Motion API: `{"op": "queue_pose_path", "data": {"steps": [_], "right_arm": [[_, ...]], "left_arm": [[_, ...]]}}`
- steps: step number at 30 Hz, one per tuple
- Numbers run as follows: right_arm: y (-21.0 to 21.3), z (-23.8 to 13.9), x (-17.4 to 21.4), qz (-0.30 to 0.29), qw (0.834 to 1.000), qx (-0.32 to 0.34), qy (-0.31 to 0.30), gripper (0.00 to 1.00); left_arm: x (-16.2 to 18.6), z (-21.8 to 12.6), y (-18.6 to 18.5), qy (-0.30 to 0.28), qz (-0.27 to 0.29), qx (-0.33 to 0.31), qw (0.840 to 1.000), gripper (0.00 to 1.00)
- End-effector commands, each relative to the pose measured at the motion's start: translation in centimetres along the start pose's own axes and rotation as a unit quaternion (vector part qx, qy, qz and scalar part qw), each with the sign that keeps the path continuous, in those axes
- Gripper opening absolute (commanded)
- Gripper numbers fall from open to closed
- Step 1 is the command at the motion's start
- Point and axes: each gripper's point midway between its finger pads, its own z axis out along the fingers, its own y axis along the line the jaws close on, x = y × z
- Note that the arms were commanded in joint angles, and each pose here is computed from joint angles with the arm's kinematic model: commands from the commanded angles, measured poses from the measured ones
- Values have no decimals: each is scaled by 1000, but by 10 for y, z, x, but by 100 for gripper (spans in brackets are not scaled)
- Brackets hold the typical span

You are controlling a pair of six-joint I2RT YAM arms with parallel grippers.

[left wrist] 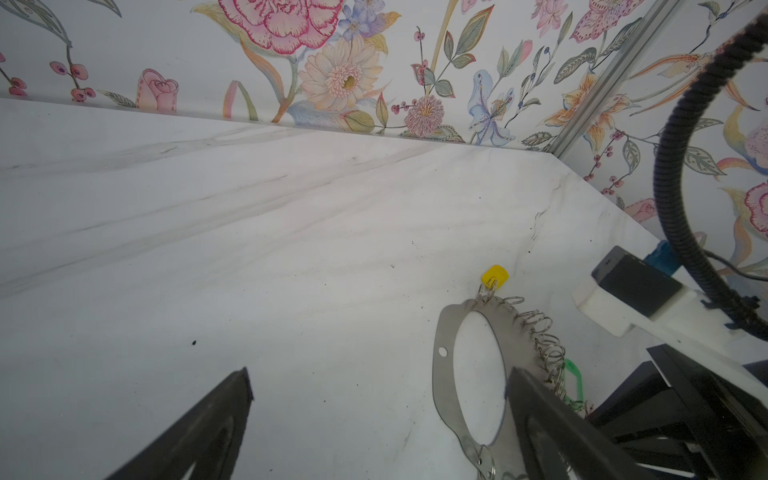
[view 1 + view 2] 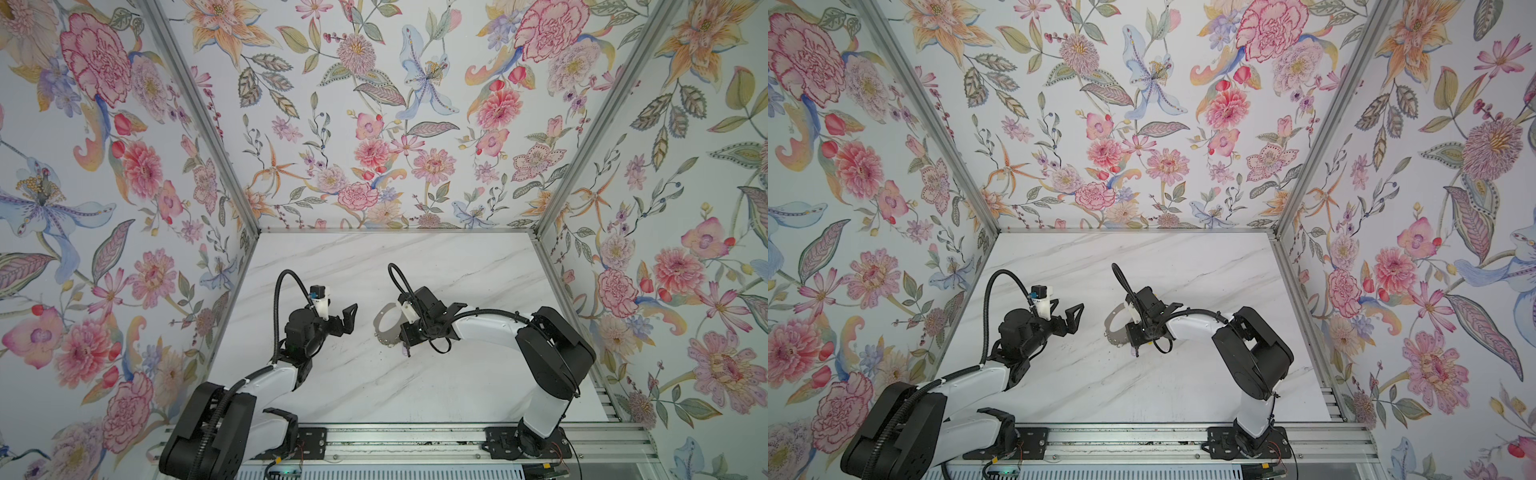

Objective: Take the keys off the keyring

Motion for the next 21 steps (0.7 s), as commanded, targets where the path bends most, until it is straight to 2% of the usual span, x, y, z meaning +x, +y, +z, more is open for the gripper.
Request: {"op": "queue_pose_path", "data": {"steps": [1,6,21], "right_arm": [[1,-3,3,-3,1000,-2,7,13],[-3,1,10,0,1000,2,16,17],[-7,2,21,-14,999,21,30,18]], "left_arm": [[-7,1,-7,-10,4,13,1000,99],[-7,1,-7,-10,4,14,1000,99],[-7,2,-8,-8,4,16,1000,99]]}}
